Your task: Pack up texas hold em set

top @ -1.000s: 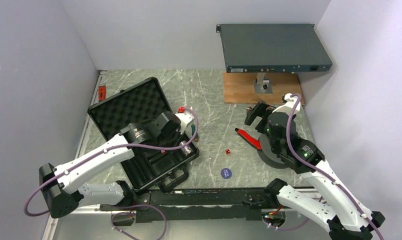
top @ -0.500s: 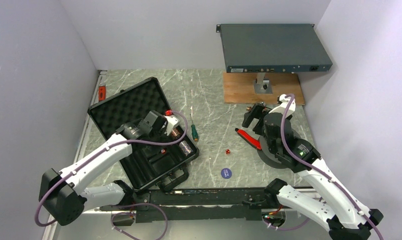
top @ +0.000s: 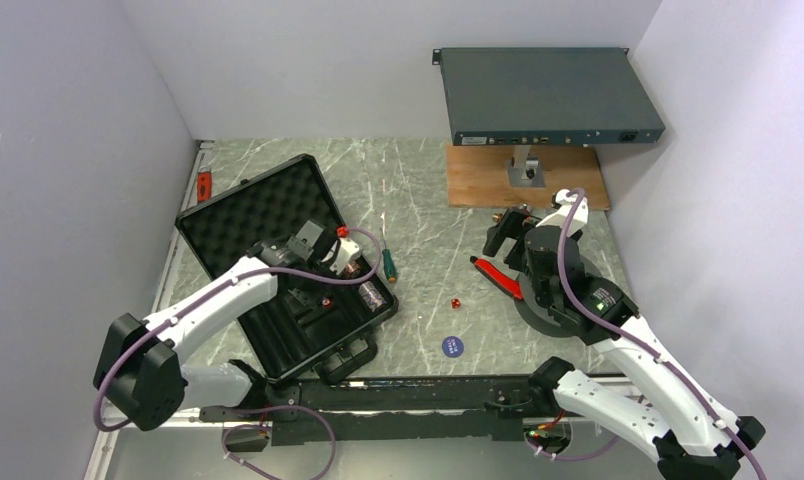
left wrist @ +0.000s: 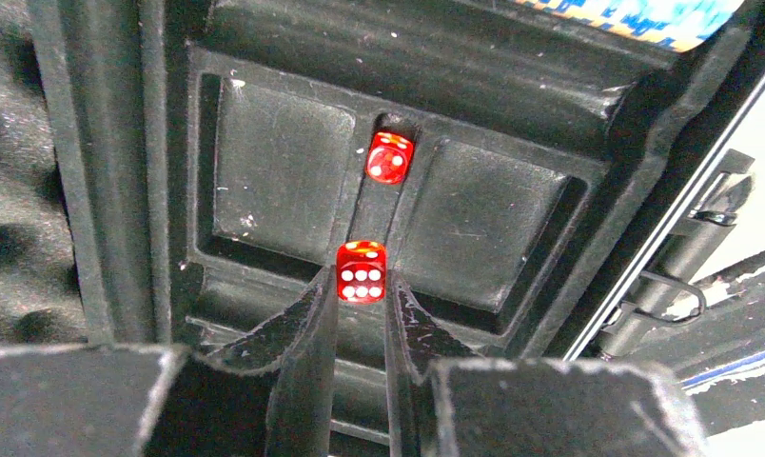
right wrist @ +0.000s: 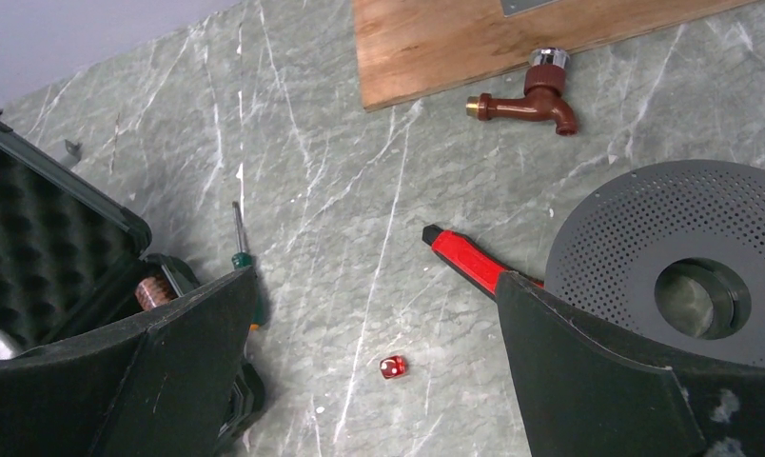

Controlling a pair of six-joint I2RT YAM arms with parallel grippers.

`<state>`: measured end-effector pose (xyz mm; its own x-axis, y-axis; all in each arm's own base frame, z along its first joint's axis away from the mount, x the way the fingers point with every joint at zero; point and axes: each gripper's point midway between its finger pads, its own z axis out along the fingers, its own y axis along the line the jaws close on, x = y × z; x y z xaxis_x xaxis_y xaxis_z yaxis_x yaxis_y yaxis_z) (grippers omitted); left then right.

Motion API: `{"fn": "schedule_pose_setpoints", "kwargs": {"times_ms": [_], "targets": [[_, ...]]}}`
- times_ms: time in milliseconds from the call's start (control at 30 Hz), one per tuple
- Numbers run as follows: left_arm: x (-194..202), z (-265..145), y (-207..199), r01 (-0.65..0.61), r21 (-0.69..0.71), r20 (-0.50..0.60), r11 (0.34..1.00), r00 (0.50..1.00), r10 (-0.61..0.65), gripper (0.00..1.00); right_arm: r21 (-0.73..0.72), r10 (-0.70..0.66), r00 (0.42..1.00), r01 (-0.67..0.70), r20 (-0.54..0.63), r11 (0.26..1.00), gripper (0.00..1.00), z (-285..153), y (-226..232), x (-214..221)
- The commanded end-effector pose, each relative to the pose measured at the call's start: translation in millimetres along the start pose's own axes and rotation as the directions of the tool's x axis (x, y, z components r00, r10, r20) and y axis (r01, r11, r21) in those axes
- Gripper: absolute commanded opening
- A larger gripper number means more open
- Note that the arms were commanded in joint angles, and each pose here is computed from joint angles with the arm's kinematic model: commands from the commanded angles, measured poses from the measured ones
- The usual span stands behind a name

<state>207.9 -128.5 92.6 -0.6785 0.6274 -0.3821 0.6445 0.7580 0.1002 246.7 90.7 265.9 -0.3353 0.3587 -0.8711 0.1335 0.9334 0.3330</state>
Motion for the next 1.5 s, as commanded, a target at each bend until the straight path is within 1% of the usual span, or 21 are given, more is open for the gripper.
{"fn": "schedule_pose_setpoints", "kwargs": {"times_ms": [0, 167, 233, 567, 733, 1100, 1300, 1467], "targets": [[-1.5, 3.2, 1.0, -0.011, 0.021, -0.035, 1.000, 0.999, 0.012, 0.00, -0.011, 0.000, 1.000, 0.000, 0.020, 1.000, 1.00, -0.1, 2.3, -5.8], [6.8, 16.0, -2.9, -0.004, 0.044, -0.123, 0.999, 0.992, 0.009, 0.00, -0.009, -0.005, 1.000, 0.006, 0.015, 1.000, 1.00, 0.7, 2.1, -4.1], [7.5, 20.3, -4.5, -0.005, 0.054, -0.140, 0.999, 0.990, 0.012, 0.00, -0.009, -0.006, 1.000, 0.006, 0.012, 1.000, 1.00, 1.2, 2.5, -3.4], [6.4, 34.1, -1.6, -0.028, 0.050, -0.166, 0.998, 0.985, 0.036, 0.00, -0.008, -0.012, 1.000, 0.012, 0.008, 1.000, 1.00, 3.2, 3.1, -1.6], [-0.4, 40.1, -0.2, -0.055, 0.056, -0.151, 0.997, 0.987, 0.063, 0.00, 0.001, -0.015, 1.000, 0.015, 0.007, 1.000, 1.00, 3.5, 0.9, -0.6], [-3.4, 53.8, -0.4, -0.085, 0.085, -0.166, 0.993, 0.981, 0.098, 0.00, 0.021, -0.027, 1.000, 0.026, 0.009, 0.999, 1.00, 3.5, -4.8, 1.4], [-12.8, 56.8, -9.4, -0.092, 0.140, -0.120, 0.986, 0.987, 0.109, 0.00, 0.020, -0.027, 1.000, 0.027, 0.004, 0.999, 1.00, 5.3, -4.3, 4.0], [-18.2, 62.5, -14.7, -0.082, 0.166, -0.103, 0.983, 0.990, 0.100, 0.00, 0.022, -0.029, 1.000, 0.029, 0.006, 0.999, 1.00, 5.6, -4.3, 3.3]]}}
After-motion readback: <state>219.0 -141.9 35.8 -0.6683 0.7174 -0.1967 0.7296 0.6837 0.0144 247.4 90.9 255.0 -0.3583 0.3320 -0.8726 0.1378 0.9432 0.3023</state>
